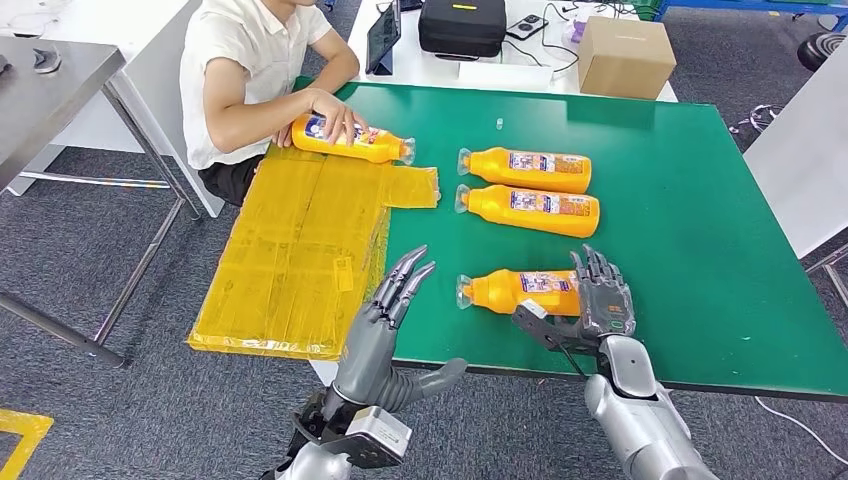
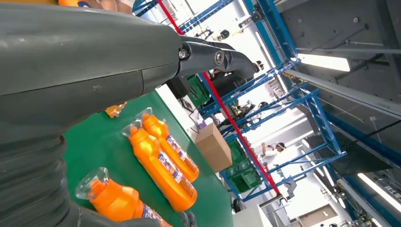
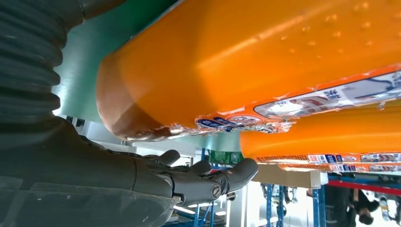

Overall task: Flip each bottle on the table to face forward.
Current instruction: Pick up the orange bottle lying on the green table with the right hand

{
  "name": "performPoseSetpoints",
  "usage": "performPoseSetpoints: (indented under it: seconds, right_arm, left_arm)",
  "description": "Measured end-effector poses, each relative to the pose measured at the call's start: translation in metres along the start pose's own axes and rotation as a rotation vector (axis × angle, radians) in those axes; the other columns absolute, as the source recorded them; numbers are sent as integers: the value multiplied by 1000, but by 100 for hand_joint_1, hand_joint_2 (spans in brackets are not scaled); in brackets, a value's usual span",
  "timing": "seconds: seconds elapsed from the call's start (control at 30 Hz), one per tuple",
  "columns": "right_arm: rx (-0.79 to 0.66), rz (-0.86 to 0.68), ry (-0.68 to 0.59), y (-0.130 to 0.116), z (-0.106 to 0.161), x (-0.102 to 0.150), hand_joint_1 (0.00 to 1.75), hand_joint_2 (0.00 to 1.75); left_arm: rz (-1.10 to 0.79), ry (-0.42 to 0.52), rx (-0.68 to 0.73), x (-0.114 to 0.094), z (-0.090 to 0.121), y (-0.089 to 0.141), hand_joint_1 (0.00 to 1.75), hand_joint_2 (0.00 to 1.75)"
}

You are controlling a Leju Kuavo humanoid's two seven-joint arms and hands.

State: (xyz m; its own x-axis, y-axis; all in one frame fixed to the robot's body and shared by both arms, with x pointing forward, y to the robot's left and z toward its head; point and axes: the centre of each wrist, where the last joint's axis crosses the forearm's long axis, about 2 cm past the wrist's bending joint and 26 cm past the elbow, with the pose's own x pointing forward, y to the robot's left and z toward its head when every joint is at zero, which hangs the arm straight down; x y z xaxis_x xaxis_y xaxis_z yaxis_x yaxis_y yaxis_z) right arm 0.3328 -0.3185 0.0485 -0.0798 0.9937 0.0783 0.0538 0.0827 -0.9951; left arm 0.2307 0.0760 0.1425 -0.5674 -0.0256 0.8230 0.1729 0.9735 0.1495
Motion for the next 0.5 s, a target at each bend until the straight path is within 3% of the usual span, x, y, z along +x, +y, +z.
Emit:
performPoseSetpoints:
  seconds: [0.33, 0.37, 0.47, 0.5]
  right_arm:
    - [48, -20, 20, 1, -11, -1, 0, 175]
    - [59, -24, 22, 1, -12, -1, 34, 175]
    - [106, -32, 30, 1, -14, -1, 163, 175]
    - [128, -35, 32, 1, -15, -2, 172, 175]
  left_arm:
    - [8, 6, -21, -1, 1, -3, 0, 175]
    - [8, 7, -22, -1, 1, -4, 0, 175]
    - [9, 11, -24, -1, 1, -4, 0, 175]
    - [10, 12, -26, -1, 1, -4, 0, 175]
